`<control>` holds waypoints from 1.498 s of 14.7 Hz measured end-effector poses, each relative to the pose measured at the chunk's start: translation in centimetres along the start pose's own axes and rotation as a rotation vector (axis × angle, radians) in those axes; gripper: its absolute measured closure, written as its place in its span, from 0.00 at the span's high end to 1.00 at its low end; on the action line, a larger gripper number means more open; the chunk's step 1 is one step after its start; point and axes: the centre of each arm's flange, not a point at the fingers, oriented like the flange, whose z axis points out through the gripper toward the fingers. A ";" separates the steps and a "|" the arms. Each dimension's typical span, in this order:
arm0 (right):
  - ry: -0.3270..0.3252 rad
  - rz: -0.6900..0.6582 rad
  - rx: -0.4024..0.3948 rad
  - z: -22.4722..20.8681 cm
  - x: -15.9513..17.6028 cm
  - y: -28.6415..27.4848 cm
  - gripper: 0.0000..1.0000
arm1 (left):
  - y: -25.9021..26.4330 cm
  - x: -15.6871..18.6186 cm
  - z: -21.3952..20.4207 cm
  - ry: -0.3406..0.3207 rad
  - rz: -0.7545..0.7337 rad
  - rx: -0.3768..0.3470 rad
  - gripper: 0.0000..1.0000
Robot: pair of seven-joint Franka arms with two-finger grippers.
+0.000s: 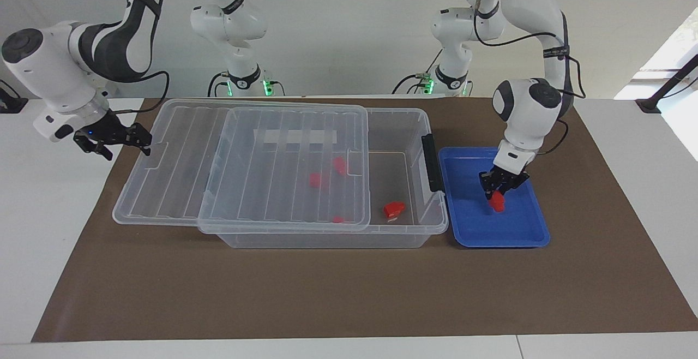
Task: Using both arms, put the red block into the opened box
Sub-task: 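Slide the lid with the right gripper while the left gripper grasps the block, then carry the red block from the blue tray into the open box with the left gripper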
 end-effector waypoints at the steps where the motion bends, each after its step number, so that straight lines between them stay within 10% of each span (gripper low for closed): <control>1: 0.001 -0.005 0.000 0.0 -0.2 0.3 1.00 | 0.0 0.1 -1.6 0.007 0.000 0.000 0.33; 9: 0.012 -0.044 -0.009 0.0 -1.1 2.5 1.00 | 3.0 0.3 -15.7 0.039 -0.007 -0.011 0.33; 22: -0.041 0.054 0.002 -8.4 4.0 -5.5 1.00 | 27.4 -6.6 -11.5 -0.037 -0.010 -0.040 0.33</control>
